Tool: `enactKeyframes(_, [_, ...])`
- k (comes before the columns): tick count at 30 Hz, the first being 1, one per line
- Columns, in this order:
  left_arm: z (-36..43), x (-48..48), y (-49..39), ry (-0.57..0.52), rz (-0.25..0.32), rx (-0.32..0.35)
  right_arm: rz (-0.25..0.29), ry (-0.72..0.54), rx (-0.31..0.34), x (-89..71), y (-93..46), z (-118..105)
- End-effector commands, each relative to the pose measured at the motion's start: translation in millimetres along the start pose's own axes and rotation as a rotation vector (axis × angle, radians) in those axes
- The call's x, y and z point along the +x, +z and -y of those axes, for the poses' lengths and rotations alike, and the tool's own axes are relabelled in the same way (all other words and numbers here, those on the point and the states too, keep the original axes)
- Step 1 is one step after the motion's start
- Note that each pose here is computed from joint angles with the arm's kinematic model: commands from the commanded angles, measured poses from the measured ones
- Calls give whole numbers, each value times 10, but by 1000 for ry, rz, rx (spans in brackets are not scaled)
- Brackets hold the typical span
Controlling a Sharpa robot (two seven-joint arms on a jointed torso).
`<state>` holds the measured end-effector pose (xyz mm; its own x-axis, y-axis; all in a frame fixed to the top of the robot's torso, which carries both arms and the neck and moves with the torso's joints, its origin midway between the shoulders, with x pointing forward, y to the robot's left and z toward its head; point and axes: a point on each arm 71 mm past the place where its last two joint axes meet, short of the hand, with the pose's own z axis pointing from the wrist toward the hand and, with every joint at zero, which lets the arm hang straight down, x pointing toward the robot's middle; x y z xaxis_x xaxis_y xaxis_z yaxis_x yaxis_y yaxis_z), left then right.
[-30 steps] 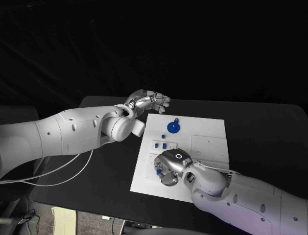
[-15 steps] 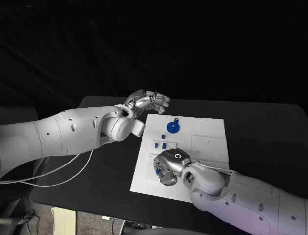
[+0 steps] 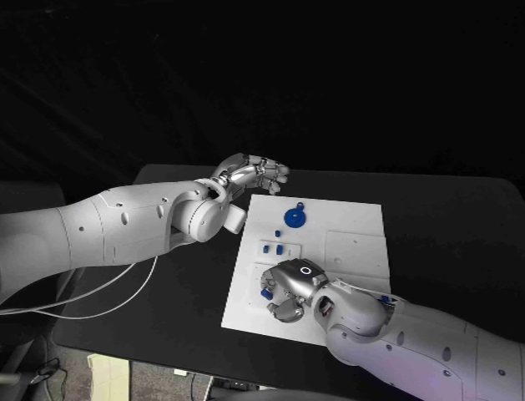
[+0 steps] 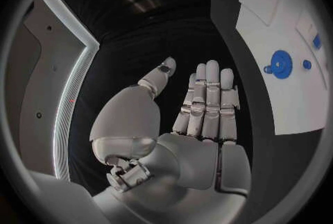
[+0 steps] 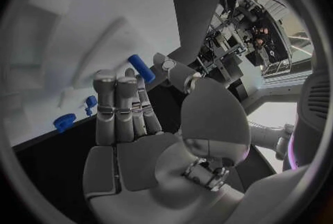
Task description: Assemble the parts on the task board
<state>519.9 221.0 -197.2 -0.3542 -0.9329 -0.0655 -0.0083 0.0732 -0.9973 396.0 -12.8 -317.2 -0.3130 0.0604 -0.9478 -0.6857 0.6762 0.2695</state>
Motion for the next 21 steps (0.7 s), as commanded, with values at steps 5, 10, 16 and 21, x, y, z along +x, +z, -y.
enactKeyframes(5, [10,-6,-5,-9,-8,4,89,94,2,-90,-118,62])
enactKeyframes(10, [10,-4,-5,-10,-9,4,122,139,-8,-230,-174,73])
enactKeyframes(16, [8,-8,-2,-9,-8,4,146,218,4,-422,-239,138])
enactKeyframes(21, [4,-9,1,-13,-7,3,122,339,86,-676,-324,410])
